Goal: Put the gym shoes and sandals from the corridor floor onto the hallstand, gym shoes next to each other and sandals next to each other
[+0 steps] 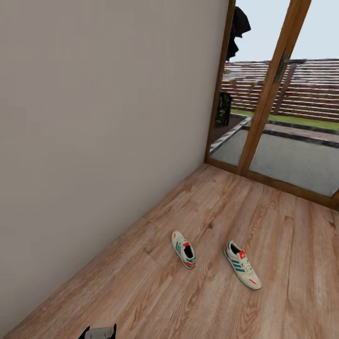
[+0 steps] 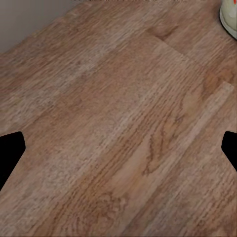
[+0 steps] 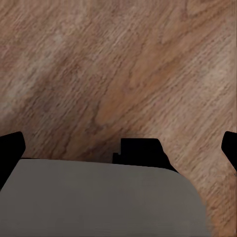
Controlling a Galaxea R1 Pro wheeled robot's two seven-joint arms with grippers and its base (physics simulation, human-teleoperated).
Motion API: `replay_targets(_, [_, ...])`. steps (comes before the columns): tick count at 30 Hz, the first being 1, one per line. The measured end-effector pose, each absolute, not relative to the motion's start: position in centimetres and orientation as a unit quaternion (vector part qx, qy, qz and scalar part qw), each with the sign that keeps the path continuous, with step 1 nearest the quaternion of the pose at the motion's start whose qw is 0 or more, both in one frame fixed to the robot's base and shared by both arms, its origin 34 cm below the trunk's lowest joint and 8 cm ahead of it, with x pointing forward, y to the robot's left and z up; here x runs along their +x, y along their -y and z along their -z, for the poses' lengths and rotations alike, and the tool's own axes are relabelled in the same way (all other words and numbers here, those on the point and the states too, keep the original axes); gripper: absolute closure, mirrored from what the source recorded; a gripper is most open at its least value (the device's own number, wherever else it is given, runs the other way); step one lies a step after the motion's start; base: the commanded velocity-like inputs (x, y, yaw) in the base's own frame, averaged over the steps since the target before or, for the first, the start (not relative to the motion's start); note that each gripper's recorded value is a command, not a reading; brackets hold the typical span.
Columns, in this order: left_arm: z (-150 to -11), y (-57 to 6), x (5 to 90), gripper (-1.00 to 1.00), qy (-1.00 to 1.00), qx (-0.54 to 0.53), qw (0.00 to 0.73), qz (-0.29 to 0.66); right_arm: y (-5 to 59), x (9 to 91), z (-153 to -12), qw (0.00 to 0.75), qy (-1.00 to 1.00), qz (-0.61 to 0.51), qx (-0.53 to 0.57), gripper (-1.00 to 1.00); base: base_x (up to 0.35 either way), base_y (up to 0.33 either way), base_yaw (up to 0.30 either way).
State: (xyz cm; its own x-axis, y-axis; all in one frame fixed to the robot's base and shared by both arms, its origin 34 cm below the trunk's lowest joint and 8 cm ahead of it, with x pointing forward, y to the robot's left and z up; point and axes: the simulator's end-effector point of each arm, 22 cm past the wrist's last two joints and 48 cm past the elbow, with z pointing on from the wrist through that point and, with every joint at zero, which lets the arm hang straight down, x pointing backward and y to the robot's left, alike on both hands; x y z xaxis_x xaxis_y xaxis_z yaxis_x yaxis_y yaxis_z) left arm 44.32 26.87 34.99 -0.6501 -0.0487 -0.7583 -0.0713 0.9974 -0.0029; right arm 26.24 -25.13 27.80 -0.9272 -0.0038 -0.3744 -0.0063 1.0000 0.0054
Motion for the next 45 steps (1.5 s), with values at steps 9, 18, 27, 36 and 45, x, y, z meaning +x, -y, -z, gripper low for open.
replay_targets(9, [-34.79, -26.86, 44.15, -1.0, -0.909, -0.033, 0.414, -0.014, 25.14, 26.07, -27.73, 0.188, -0.982, -0.003, -0.002, -1.0, 0.291, -0.123, 0.093])
replay_targets(18, [-34.76, -26.86, 44.14, -1.0, -0.91, -0.033, 0.414, -0.014, 25.13, 26.07, -27.71, 0.188, -0.982, -0.003, -0.002, -1.0, 0.048, -0.01, 0.003])
replay_targets(27, [-34.63, -26.82, 44.02, -1.0, -0.911, -0.032, 0.412, -0.013, 25.14, 25.91, -27.65, 0.186, -0.983, -0.003, -0.002, -1.0, 0.001, 0.0, 0.139])
replay_targets(36, [-34.39, -26.82, 43.77, -1.0, -0.912, -0.032, 0.409, -0.013, 25.13, 25.62, -27.55, 0.182, -0.983, -0.003, -0.002, -1.0, 0.156, -0.095, 0.234])
replay_targets(45, [-34.16, -26.82, 43.56, -1.0, -0.914, -0.032, 0.405, -0.013, 25.13, 25.29, -27.43, 0.178, -0.984, -0.003, -0.004, -1.0, 0.223, -0.168, 0.173])
